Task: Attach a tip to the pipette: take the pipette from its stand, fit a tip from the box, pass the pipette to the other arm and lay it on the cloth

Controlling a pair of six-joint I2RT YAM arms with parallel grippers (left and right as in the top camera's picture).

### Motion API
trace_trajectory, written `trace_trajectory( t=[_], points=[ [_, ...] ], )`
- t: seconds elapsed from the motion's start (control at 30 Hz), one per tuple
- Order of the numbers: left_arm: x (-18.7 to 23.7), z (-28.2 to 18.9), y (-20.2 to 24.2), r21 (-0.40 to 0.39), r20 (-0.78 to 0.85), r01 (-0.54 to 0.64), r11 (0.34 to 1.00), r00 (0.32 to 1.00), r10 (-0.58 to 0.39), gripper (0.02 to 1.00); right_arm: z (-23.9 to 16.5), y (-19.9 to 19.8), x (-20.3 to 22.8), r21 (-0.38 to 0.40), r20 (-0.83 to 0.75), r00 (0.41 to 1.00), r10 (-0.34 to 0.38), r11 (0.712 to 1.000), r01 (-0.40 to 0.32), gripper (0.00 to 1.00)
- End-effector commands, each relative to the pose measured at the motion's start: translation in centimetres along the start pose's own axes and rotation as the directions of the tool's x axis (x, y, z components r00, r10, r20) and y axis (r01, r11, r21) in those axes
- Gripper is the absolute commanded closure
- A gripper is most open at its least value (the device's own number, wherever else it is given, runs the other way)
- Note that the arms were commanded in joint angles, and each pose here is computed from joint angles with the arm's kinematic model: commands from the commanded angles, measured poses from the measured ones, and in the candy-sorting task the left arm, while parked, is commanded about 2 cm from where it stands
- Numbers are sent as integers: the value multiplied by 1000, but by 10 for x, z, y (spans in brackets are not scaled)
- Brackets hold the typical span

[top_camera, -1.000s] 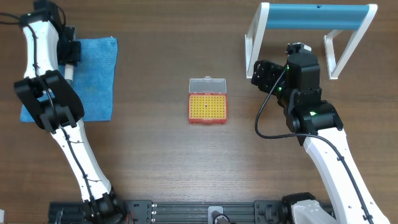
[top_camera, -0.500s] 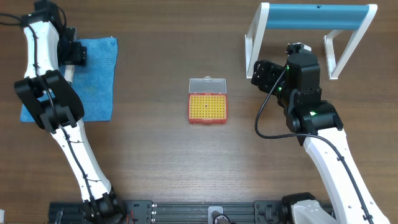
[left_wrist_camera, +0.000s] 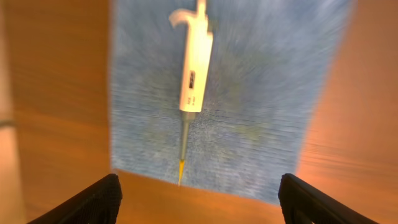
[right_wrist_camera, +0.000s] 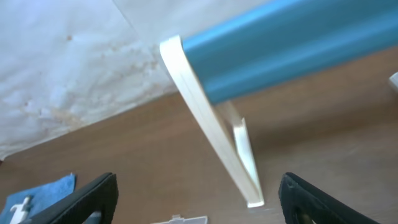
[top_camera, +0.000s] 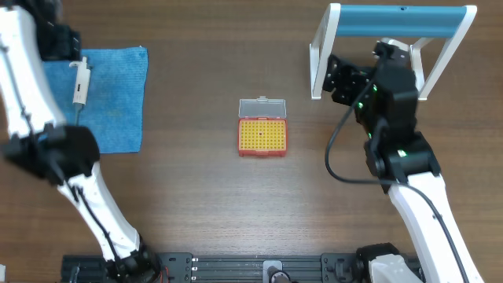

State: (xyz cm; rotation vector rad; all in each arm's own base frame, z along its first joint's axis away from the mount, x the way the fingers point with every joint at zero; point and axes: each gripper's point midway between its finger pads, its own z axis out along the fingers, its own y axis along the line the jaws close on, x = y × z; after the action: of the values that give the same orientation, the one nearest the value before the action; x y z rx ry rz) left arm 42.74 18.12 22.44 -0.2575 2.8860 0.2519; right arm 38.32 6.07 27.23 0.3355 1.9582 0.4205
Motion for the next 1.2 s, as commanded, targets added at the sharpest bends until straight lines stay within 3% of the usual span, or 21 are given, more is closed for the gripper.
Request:
trace_trajectory(
  t=[0.03,0.13,0.2,0.3,0.4,0.53,0.63,0.7,0.8,0.93,1.2],
  points=[
    [16,-148,-19,106,338,10,994,940,-45,194,-64,-15,-38,136,165,981,-103,987,81,156],
    [59,-209,-35,160,439,-25,987,897,-49,194,-111,-16,-38,152,187,967,-174,977,146,156],
    [96,-226,-51,210,445,-50,976,894,-50,194,-140,-18,-25,141,175,966,-192,976,169,156],
    [169,-221,-73,259,397,-58,964,917,-51,194,-169,-20,-3,98,189,950,-248,968,233,152],
    [207,-203,-88,299,442,-33,954,891,-107,194,-182,-22,11,62,244,924,-296,955,290,128],
    [208,-191,-102,432,618,40,901,714,-329,191,-188,-29,26,39,344,887,-309,948,315,27],
    [204,-183,-103,432,738,-7,902,578,-349,191,-183,-35,37,55,365,859,-359,930,365,20],
    [207,-167,-106,425,768,-28,905,540,-344,191,-172,-44,50,81,332,862,-383,922,379,25],
    [213,-133,-114,437,753,-32,899,560,-346,191,-156,-54,68,92,277,874,-400,916,390,25],
    [224,-86,-120,458,672,11,889,650,-355,191,-145,-63,87,102,208,885,-417,909,405,25],
    [246,-16,-132,480,539,76,874,761,-362,191,-142,-102,151,130,-96,880,-464,871,474,25]
  ],
)
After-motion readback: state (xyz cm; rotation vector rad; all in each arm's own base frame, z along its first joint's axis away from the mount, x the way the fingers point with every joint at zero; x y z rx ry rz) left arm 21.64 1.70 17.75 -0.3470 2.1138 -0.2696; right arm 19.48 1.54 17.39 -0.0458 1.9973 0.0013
